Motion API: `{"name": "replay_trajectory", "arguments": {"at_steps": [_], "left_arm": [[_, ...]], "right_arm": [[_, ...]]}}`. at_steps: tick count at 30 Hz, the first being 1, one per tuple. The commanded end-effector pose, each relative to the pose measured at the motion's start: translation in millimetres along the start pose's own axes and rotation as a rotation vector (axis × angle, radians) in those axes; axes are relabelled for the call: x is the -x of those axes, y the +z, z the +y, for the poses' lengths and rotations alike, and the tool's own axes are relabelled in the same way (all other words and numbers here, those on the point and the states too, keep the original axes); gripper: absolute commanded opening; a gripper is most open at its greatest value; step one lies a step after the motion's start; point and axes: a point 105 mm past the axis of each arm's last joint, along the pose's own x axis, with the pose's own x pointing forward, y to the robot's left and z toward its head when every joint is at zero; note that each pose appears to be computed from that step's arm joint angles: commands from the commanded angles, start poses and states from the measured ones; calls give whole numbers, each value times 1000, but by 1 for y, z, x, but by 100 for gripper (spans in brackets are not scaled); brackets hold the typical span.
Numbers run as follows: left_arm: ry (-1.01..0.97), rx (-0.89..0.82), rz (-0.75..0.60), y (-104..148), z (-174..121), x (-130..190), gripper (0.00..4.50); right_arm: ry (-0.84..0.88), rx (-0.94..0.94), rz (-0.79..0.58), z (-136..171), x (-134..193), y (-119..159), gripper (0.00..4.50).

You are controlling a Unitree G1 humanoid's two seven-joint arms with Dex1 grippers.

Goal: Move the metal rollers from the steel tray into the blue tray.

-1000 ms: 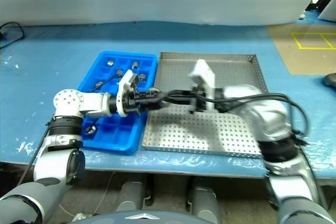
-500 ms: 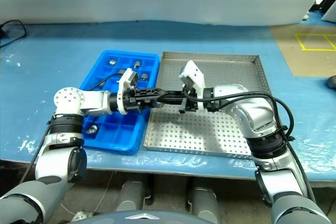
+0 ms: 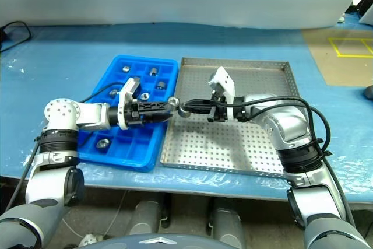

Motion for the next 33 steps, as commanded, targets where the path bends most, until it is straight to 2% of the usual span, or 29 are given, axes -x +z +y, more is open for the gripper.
{"name": "replay_trajectory", "arguments": {"at_steps": [1,10,18,21,26,33], "left_arm": [[-32,-38,-5,1,-8,-2,336],[-98,-64,-102,25,-23,-3,336],[-99,-68,-60,16,-23,-8,336],[-99,-64,-42,11,-22,-10,283],[-90,-64,-52,12,-20,-10,139],[-68,-70,-57,13,-17,-10,137]], "right_arm": [[11,58,-45,4,1,13,0],[22,56,-41,6,1,12,0],[22,54,-30,5,0,9,0],[20,56,-29,5,0,8,0],[16,57,-27,5,0,8,0],[18,57,-26,6,0,7,0]]}}
